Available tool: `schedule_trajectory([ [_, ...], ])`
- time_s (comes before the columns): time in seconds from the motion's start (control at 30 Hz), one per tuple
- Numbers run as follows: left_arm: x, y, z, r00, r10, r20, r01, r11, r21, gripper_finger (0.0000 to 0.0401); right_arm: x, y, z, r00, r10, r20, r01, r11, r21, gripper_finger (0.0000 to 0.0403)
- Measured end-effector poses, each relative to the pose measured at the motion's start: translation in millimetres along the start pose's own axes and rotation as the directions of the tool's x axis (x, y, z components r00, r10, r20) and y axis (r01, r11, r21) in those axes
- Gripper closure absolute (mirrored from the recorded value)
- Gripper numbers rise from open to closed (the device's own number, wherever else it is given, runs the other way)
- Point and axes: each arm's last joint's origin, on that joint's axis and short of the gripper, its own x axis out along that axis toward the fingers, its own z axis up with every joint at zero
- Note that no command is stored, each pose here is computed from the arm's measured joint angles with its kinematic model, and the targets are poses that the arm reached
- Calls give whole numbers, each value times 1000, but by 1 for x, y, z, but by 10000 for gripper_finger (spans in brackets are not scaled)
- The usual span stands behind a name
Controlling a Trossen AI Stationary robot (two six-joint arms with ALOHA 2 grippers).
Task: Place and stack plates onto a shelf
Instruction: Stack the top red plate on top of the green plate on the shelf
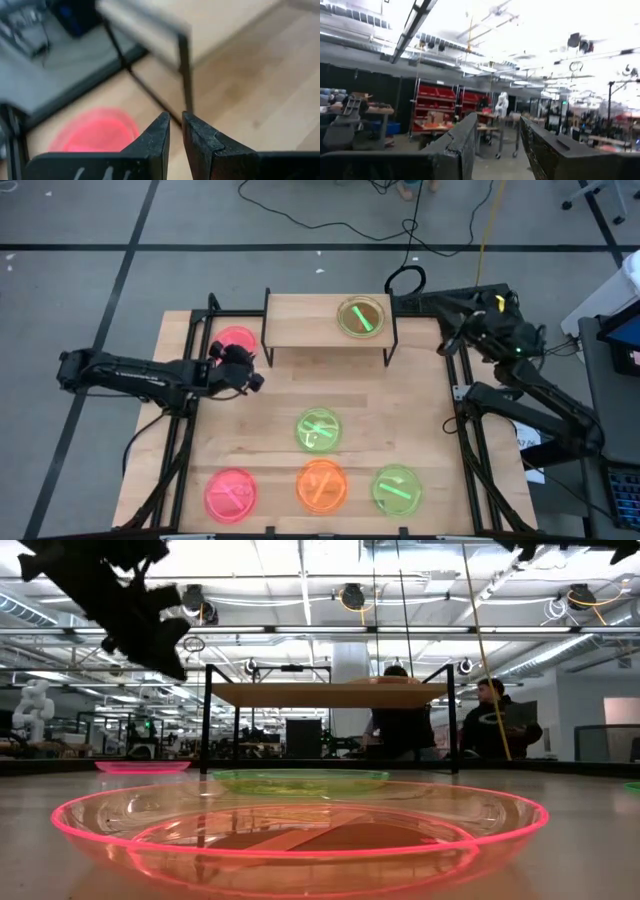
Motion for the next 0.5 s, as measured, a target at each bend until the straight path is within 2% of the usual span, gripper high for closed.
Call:
schedule_trajectory([
  [0.2, 19, 4, -15, 991, 34, -129, -35, 999, -1, 343, -9, 0, 8, 999, -31, 32, 32, 999, -17, 271],
  [0.5, 49, 4, -29, 945, 75, -319, -54, 996, 75, 342, -10, 1, 1, 999, -26, -35, 26, 1000, -8, 271],
])
